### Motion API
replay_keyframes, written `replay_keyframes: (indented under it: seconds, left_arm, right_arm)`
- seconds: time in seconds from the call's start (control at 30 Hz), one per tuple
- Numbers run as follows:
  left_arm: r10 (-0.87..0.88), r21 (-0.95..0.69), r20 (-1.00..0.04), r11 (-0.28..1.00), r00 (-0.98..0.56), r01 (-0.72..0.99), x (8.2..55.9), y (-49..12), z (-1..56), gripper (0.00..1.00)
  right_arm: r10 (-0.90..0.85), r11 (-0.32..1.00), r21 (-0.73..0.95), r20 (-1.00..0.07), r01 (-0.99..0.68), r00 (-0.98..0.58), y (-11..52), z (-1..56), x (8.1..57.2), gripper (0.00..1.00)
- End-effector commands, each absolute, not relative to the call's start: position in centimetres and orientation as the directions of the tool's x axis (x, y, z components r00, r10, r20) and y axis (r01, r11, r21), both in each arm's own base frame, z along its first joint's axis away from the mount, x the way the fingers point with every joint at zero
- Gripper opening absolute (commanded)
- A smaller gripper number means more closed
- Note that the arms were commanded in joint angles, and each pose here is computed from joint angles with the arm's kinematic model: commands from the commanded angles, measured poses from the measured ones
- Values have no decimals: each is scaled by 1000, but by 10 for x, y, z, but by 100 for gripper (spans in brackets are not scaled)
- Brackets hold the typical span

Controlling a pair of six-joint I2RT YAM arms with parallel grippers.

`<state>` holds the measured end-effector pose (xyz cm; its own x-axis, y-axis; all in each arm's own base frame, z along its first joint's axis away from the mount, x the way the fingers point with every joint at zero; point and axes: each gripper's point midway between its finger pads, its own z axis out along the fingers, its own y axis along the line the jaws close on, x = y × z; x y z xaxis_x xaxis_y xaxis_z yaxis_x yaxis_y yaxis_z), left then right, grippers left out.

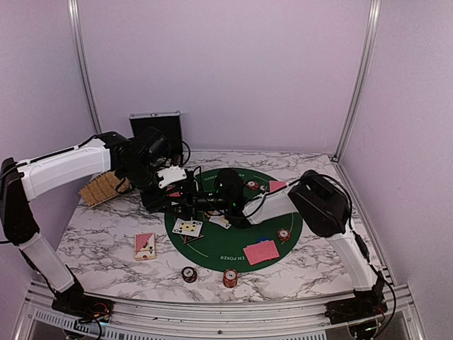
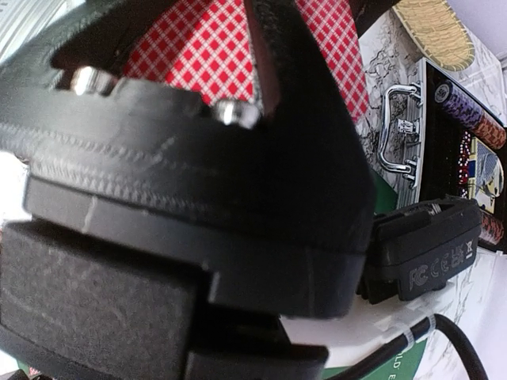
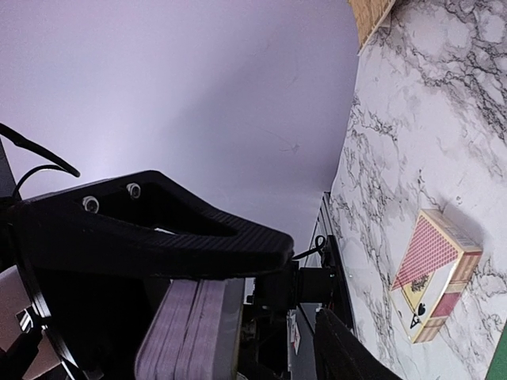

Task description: Distribute texas hold em gaming equipment

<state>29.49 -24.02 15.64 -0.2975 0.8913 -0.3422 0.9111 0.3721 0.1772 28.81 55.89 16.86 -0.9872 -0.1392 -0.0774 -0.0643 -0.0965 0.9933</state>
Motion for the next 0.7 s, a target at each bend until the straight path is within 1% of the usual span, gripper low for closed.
replay_keyframes:
  seconds: [0.0, 0.23, 0.53, 0.67]
  left_arm:
    - [878, 187, -381, 380, -290, 906, 299, -246, 169, 0]
    - [883, 190, -370, 376, -289, 907, 299, -244, 166, 0]
    - [885, 190, -361, 377, -293, 906, 299, -243, 162, 0]
    - [887, 197, -356, 378, -293, 905, 300, -242, 161, 0]
  right_arm:
    - [-115, -70, 996, -59, -51, -992, 546, 159, 299, 53]
    - [-92, -61, 996, -63, -58, -994, 527, 159, 307, 45]
    - [-73, -81, 994, -83, -77, -994, 511, 174, 311, 33]
    - [-67, -97, 992, -87, -81, -994, 506, 181, 310, 23]
